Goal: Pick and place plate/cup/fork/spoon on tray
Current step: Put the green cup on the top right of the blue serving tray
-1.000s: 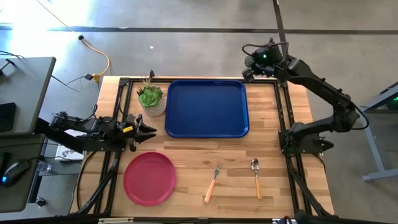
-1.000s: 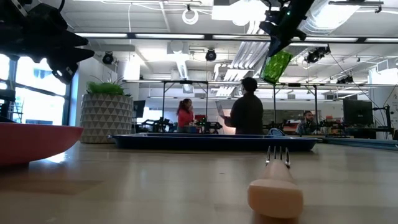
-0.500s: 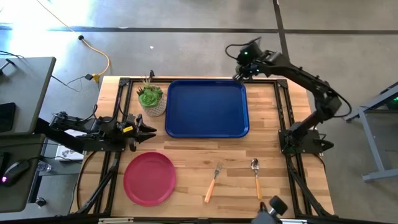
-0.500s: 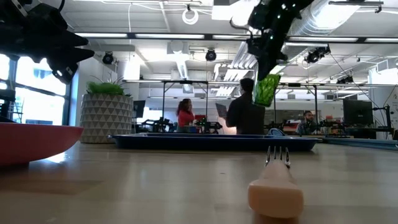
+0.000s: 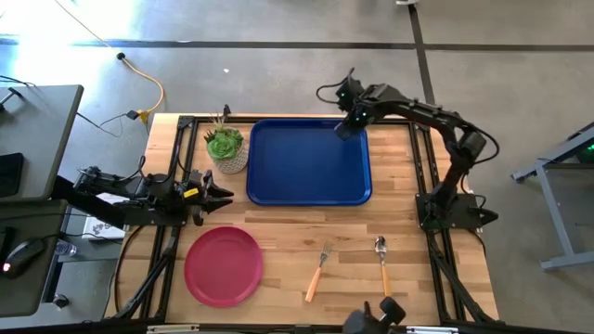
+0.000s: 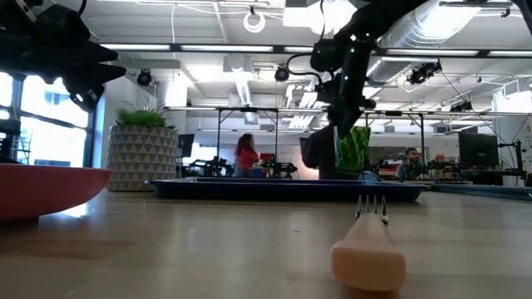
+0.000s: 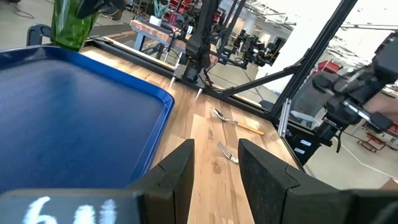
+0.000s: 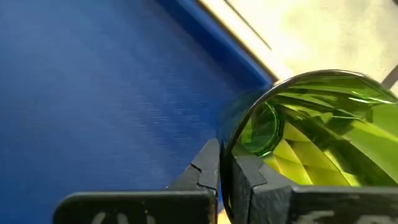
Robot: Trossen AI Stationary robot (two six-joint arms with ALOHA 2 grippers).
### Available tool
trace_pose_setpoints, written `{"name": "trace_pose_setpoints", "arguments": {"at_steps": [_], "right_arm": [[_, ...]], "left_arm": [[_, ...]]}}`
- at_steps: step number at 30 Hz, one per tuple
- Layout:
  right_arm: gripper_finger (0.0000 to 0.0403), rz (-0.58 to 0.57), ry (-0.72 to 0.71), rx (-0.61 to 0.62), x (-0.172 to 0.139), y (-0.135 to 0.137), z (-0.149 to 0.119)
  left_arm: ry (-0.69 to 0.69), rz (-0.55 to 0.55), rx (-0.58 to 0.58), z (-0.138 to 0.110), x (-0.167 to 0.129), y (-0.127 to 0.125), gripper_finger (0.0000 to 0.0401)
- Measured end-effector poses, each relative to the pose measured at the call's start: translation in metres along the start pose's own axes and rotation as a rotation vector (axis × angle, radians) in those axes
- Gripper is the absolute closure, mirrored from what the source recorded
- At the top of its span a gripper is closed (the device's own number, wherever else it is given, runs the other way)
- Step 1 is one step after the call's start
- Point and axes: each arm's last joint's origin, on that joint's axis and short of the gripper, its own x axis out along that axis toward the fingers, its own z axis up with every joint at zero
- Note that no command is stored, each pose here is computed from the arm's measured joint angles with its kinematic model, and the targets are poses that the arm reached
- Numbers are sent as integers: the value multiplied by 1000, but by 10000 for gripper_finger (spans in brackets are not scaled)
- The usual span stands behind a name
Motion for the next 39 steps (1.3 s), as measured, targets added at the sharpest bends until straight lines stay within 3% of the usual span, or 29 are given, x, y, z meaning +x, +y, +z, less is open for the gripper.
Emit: {"name": "trace_pose_setpoints", "arguments": {"at_steps": [7,17,26,39], "right_arm": [[402,-23,20,31,10,21,-1],[402,-29,45,115,17,20,-1],[402,-44,88,135,34,26,-1],[391,-45,88,146,34,25,-1]], "left_arm": [[0,0,0,0,0,0,288],[0,0,0,0,0,0,288],[0,0,1,0,0,0,288],[0,0,1,0,0,0,288]]}}
